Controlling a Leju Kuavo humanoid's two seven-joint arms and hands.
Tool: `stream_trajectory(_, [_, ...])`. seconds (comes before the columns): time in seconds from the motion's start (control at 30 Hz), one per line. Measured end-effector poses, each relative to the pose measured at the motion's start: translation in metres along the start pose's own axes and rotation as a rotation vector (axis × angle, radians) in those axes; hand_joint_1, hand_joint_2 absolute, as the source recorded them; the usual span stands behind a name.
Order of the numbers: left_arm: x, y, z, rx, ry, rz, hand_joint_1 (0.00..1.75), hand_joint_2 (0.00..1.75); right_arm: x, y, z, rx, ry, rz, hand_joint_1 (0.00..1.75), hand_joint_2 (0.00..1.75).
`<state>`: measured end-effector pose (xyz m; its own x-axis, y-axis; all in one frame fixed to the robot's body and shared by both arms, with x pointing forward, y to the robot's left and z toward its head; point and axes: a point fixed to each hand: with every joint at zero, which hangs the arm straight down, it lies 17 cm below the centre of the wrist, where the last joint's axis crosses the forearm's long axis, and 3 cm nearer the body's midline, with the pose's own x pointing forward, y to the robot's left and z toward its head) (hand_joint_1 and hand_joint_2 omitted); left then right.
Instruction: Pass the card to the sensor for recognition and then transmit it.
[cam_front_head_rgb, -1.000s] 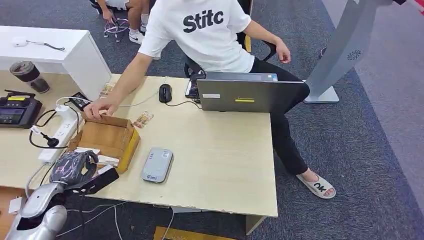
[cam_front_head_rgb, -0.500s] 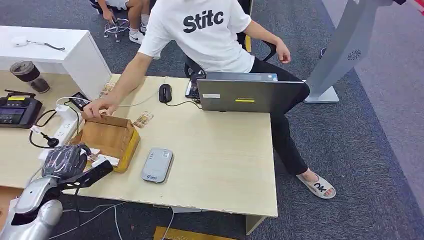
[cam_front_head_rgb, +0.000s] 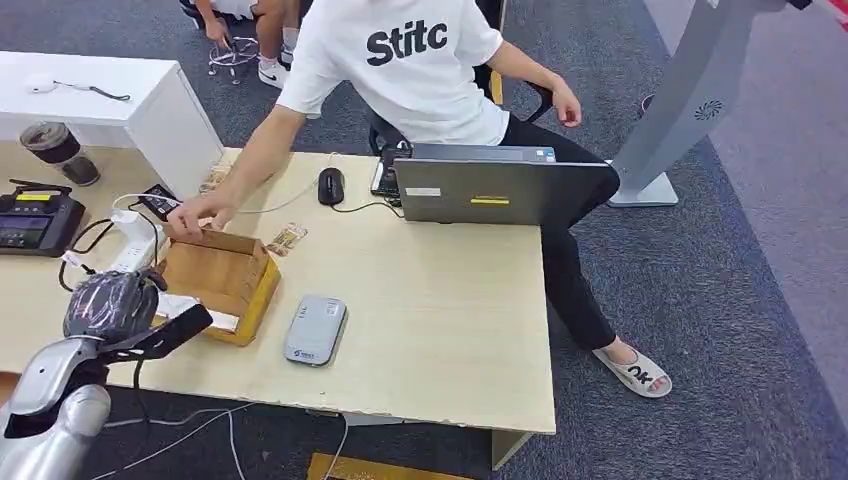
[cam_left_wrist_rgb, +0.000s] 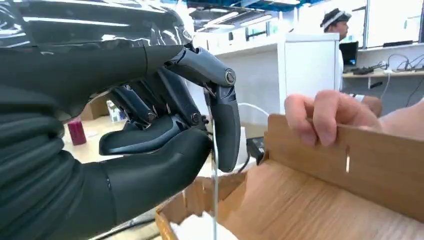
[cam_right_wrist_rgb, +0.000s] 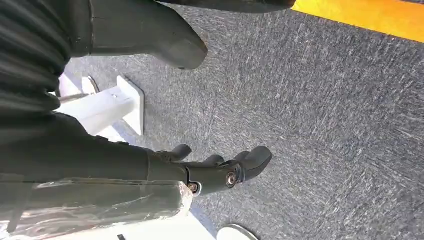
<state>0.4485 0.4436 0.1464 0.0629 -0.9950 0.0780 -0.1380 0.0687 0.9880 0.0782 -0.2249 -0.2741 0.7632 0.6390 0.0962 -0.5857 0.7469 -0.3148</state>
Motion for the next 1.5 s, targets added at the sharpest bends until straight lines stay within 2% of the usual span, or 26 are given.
stream_trajectory(0.5, [-0.004,0.018,-0.008,0.052,0.002,-0.02,1.75,1.75,0.001,0.0,0.0,0.001,-0.005,0.006,0.0,1.75])
stream_trajectory(0.7, [-0.028,0.077,-0.037,0.199,0.056,-0.126,1.75,1.75,0.001,0.001,0.0,0.007,-0.011,0.029,0.0,1.75])
stream_trajectory(0.97, [-0.052,0.134,-0.071,0.3,0.111,-0.157,1.75,1.75,0.001,0.001,0.0,0.007,-0.012,0.037,0.0,1.75])
stream_trajectory(1.27, [-0.061,0.16,-0.088,0.355,0.141,-0.135,1.73,1.75,0.001,0.001,0.0,0.005,-0.012,0.048,0.0,1.75])
stream_trajectory(1.3, [-0.061,0.161,-0.089,0.356,0.143,-0.13,0.0,1.75,0.001,0.001,0.0,0.004,-0.011,0.048,0.0,1.75])
stream_trajectory(1.5, [-0.061,0.164,-0.091,0.372,0.157,-0.093,0.0,1.75,0.0,0.0,0.0,0.003,-0.008,0.045,0.0,1.75])
